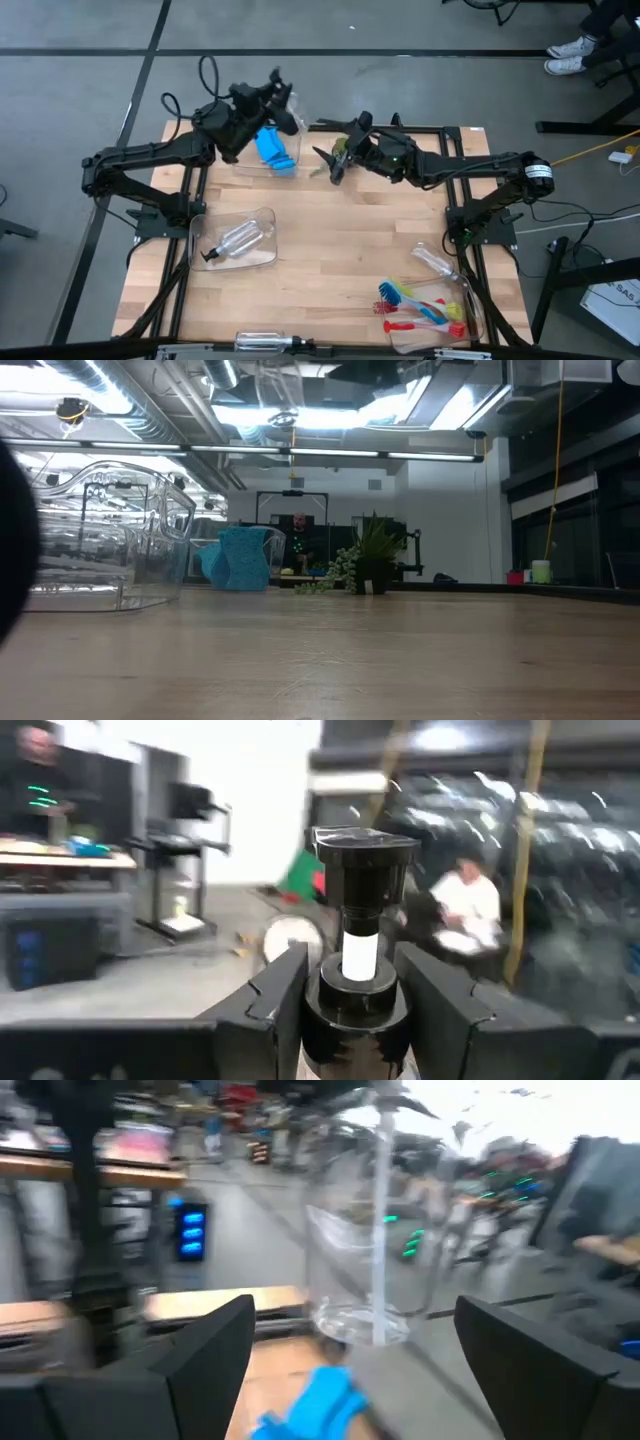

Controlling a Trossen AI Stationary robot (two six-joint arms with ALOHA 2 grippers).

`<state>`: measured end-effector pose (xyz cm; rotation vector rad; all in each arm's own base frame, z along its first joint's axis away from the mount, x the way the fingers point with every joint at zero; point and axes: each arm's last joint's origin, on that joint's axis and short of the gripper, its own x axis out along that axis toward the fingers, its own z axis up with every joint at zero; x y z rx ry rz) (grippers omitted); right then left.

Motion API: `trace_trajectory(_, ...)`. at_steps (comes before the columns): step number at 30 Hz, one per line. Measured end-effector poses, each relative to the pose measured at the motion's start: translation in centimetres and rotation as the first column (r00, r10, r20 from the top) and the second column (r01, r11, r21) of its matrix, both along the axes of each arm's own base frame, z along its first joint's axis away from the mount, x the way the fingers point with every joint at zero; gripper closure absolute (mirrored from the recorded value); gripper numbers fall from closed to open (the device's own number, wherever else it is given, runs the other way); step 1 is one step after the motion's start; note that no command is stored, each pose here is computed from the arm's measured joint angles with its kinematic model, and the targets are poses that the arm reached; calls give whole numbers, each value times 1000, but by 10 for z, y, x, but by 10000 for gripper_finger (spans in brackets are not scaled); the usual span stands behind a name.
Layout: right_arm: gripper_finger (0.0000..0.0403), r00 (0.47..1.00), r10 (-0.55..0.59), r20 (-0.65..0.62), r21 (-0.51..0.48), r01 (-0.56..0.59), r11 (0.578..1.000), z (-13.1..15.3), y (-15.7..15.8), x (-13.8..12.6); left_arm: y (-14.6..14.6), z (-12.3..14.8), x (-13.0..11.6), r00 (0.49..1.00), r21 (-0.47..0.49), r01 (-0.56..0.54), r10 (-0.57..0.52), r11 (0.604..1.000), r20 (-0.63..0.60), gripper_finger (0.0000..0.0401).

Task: Pick & Place Kitchen Sink Supplies
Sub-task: Put the transparent soap dispenser into the middle transparent bin

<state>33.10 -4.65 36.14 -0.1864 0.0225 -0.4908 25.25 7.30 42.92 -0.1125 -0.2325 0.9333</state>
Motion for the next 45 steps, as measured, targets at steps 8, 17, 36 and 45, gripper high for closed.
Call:
trace_trajectory(8, 66, 990, -137, -23, -176, 131, 976, -15, -7, 28, 10, -3, 13, 994, 1, -71, 71, 997, 79, 271)
trace_trajectory(17, 66, 957, -288, -29, -159, 280, 947, 14, -27, 52, 9, 4, 4, 994, 42, -96, 94, 995, 53, 271)
trace_trajectory(36, 66, 923, -383, 32, -44, 384, 922, 34, -15, 81, 11, 17, -15, 993, 83, -96, 90, 992, 75, 271)
trace_trajectory(45, 66, 957, -291, 12, -103, 291, 951, 35, -13, 83, 11, 18, -15, 995, 95, -61, 54, 994, 78, 271)
